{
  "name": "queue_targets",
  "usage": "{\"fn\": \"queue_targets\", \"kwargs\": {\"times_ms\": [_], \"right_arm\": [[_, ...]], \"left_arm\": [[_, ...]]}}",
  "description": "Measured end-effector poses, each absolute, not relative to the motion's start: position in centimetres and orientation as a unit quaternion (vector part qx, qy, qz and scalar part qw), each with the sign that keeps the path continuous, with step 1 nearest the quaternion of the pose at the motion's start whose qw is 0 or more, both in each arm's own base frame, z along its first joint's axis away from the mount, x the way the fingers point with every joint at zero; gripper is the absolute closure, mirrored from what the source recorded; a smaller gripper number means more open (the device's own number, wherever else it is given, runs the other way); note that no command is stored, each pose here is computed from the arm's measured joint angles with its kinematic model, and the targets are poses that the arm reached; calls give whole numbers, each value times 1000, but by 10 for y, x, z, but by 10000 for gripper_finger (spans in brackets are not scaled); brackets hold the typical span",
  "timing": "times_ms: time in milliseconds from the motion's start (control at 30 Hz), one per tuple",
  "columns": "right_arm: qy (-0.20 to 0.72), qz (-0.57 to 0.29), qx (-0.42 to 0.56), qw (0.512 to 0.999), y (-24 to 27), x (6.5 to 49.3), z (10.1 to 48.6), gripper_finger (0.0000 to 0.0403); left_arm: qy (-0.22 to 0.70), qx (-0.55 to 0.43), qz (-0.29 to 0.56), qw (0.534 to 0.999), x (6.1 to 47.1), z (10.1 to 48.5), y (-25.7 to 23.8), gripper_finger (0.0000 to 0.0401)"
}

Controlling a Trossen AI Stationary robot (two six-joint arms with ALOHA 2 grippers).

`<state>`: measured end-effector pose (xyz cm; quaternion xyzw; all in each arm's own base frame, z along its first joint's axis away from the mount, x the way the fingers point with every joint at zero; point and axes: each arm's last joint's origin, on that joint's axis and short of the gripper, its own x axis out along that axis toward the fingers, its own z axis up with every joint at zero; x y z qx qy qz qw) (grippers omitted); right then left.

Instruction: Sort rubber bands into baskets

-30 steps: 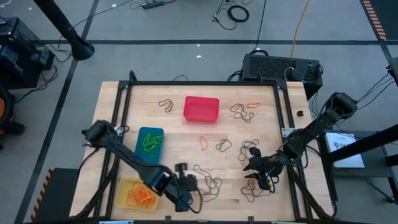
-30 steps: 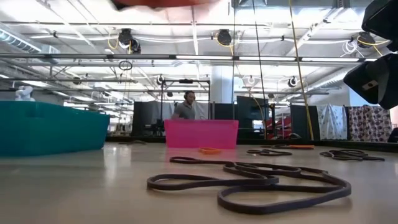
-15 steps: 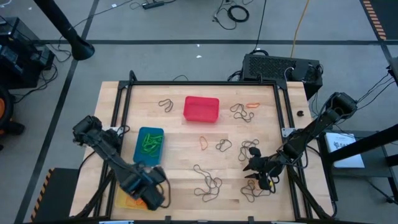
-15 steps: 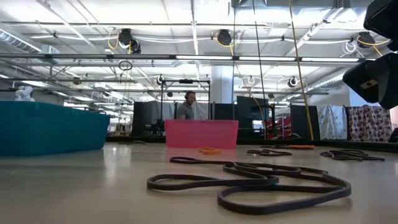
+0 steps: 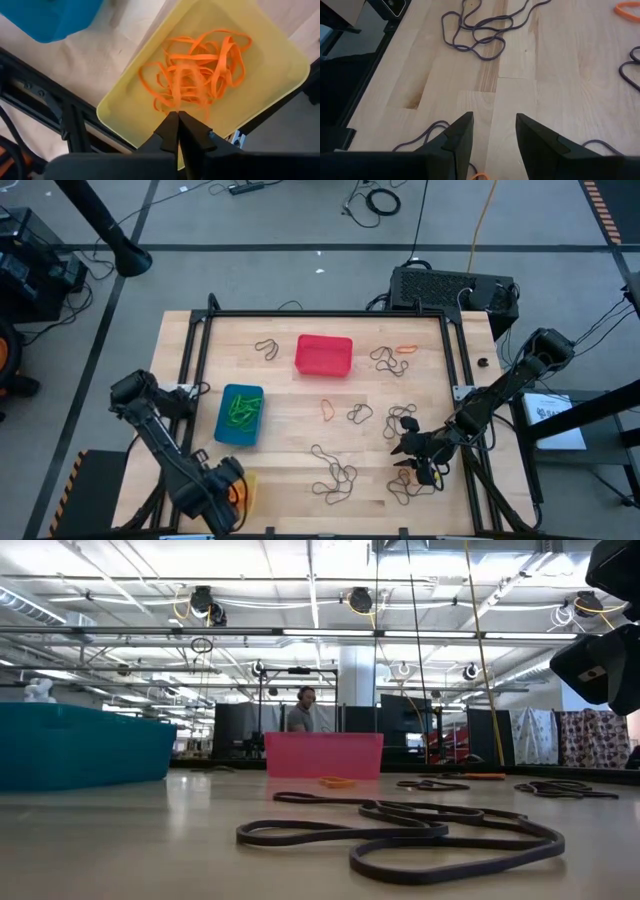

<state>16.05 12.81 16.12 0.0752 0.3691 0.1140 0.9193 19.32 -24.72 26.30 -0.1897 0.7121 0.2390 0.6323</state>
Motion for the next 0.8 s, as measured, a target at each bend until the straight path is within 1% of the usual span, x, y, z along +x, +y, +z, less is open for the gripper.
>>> {"fn": "queue_targets", "kwargs": {"times_ms": [500,633,733,800], "right_arm": [[370,115,76,919,128,160,161,261],[370,115,76,919,128,160,161,261],[370,115,76,919,128,160,161,261],[370,115,76,919,128,160,161,261]], "left_arm": [[712,-182,234,636,189,263,-251,292],[706,-193,244,636,190,263,-250,281],[676,-200,268,656,199,263,-244,281],[639,-205,278,687,209,263,-238,281]]}}
